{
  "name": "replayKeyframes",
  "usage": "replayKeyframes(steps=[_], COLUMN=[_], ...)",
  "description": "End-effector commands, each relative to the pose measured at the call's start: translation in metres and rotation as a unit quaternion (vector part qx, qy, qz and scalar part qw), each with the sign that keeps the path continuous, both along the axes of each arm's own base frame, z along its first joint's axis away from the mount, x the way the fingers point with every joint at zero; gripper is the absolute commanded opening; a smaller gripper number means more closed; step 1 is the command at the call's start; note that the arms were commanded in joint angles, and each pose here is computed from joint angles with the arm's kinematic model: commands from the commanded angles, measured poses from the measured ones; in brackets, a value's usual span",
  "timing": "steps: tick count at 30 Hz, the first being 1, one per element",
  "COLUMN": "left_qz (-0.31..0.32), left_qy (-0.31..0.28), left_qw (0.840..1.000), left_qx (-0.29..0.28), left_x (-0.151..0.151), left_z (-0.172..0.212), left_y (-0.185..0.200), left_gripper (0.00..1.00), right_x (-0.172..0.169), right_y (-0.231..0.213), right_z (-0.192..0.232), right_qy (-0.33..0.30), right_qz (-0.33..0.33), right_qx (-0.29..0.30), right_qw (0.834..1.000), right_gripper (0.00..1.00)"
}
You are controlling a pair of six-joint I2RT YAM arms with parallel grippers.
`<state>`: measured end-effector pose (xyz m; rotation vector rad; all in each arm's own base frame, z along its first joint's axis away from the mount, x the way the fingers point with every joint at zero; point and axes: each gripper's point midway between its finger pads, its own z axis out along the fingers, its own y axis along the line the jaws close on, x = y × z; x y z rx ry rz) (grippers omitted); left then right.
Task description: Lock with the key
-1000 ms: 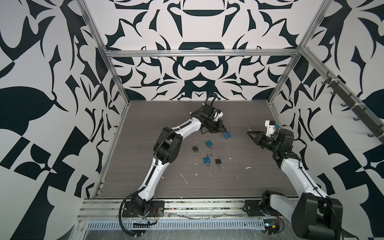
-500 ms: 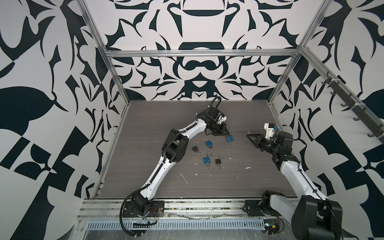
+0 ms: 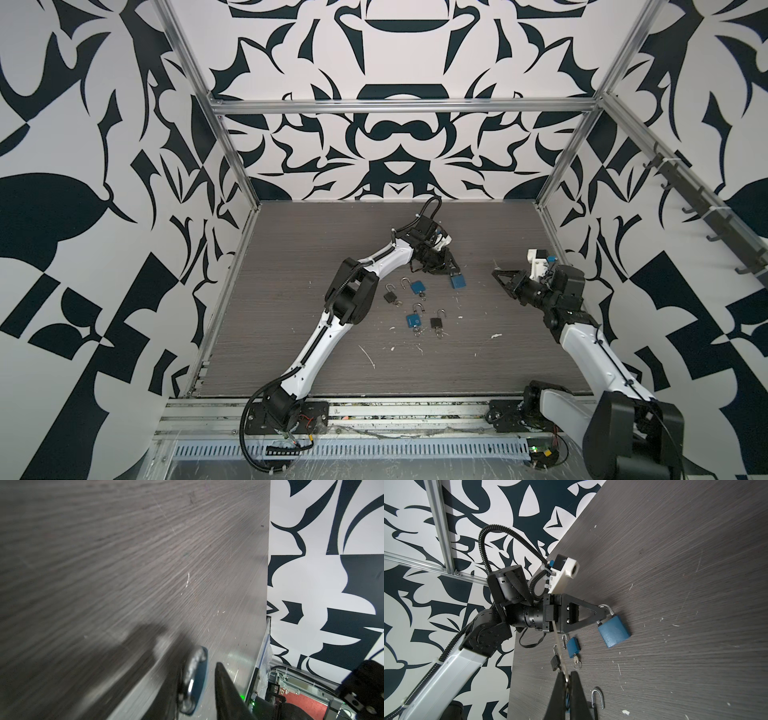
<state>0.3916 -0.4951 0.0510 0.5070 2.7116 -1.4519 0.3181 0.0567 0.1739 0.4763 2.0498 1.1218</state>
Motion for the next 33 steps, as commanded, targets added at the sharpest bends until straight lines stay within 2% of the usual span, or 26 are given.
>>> replayKeyframes(steps=[1,11,16,20,26,29,33], left_qz=[0.012,0.065,0.077,0.089,0.096,0.105,0.136], left_qy=[-0.018,-0.052,-0.099,-0.139,-0.216,-0.24,-0.268], left_qw=[1.0,0.996,0.99,0.981,0.963,0.956,0.947], left_qx=[0.0,-0.026,-0.069,-0.103,-0.129,-0.132,-0.11], left_x=[0.004,0.022,0.018,0.005,-0.023,-0.034,-0.042], left_z=[0.009,0.041,0.085,0.132,0.19,0.203,0.199], left_y=[0.002,0.034,0.051,0.068,0.098,0.111,0.134], left_gripper=[0.35,0.36,0.36,0.36,0.37,0.38,0.39], right_x=[0.0,0.003,0.009,0.016,0.035,0.042,0.05], right_y=[0.002,-0.002,0.0,0.004,0.017,0.019,0.027], right_z=[0.01,-0.001,-0.012,-0.029,-0.043,-0.05,-0.055], right_qy=[-0.021,-0.003,0.015,0.035,0.048,0.054,0.062], right_qz=[0.006,0.0,0.003,0.007,0.023,0.022,0.034], right_qx=[0.0,-0.013,-0.02,-0.053,-0.064,-0.073,-0.078], right_qw=[1.0,1.0,1.0,0.998,0.997,0.996,0.994], right_gripper=[0.0,0.0,0.0,0.0,0.0,0.0,0.0])
